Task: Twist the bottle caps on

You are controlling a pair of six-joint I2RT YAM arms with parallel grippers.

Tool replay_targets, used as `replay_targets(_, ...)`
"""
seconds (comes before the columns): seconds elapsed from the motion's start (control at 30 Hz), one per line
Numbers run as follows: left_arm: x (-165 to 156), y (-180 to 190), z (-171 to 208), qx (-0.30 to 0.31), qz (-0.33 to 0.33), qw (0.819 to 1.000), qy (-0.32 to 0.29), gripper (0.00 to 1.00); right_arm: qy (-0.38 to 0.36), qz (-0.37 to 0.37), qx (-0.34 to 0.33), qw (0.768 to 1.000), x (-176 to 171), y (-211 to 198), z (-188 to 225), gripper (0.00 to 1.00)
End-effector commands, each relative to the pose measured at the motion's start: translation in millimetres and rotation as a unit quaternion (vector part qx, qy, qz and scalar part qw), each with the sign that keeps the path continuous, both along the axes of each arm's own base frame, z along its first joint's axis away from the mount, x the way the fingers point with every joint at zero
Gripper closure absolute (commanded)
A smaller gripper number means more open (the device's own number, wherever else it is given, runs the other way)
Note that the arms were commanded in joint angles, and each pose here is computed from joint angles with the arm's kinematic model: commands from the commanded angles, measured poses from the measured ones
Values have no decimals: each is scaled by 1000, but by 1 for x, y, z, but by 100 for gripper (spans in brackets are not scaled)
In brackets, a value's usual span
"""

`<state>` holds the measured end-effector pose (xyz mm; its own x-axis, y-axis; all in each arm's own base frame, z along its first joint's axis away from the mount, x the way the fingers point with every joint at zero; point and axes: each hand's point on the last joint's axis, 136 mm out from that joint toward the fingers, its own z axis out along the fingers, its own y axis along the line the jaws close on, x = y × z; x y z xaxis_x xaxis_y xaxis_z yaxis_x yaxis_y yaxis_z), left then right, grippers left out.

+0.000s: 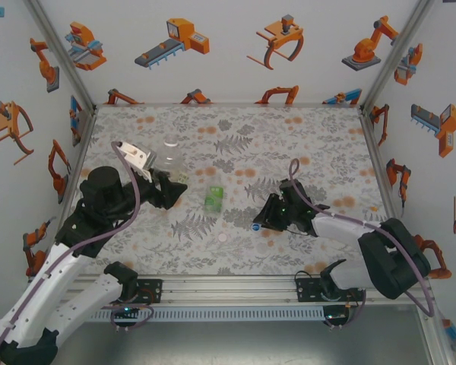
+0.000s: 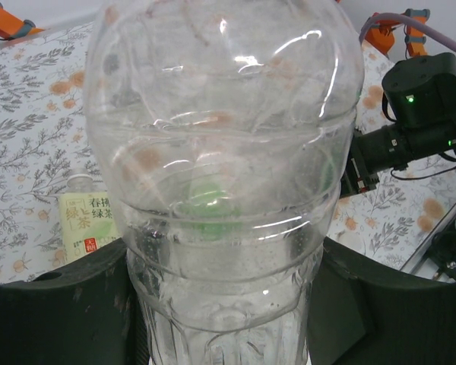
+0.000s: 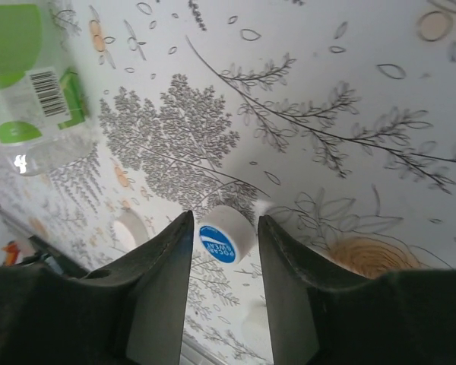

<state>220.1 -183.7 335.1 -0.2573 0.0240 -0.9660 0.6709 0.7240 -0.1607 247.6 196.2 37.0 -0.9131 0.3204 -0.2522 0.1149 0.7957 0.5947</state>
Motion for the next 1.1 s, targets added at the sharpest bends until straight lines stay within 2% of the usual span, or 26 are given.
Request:
replay_targets(0.0, 0, -2, 2, -13, -1, 1000, 1, 99, 46, -1, -106, 993, -15, -33, -19, 59)
replay_targets(0.17, 0, -2, 2, -13, -1, 1000, 1, 99, 28, 27, -146, 988, -3, -22, 1, 57)
replay_targets(0.33, 1, -2, 0, -11, 0, 1000, 4, 99, 9, 73, -234, 969, -2, -8, 17, 53)
replay_targets(0.43, 1, -3, 0, -10, -1, 1000, 5, 99, 2, 98, -264, 960, -3, 4, 21, 53)
replay_targets(0.7, 2, -2, -1, -8, 0, 1000, 5, 99, -1, 131, -288, 949, -8, 26, 11, 54)
replay_targets(1.07, 2, -1, -2, -7, 3, 1000, 7, 99, 4, 151, -292, 944, -11, 34, -3, 58)
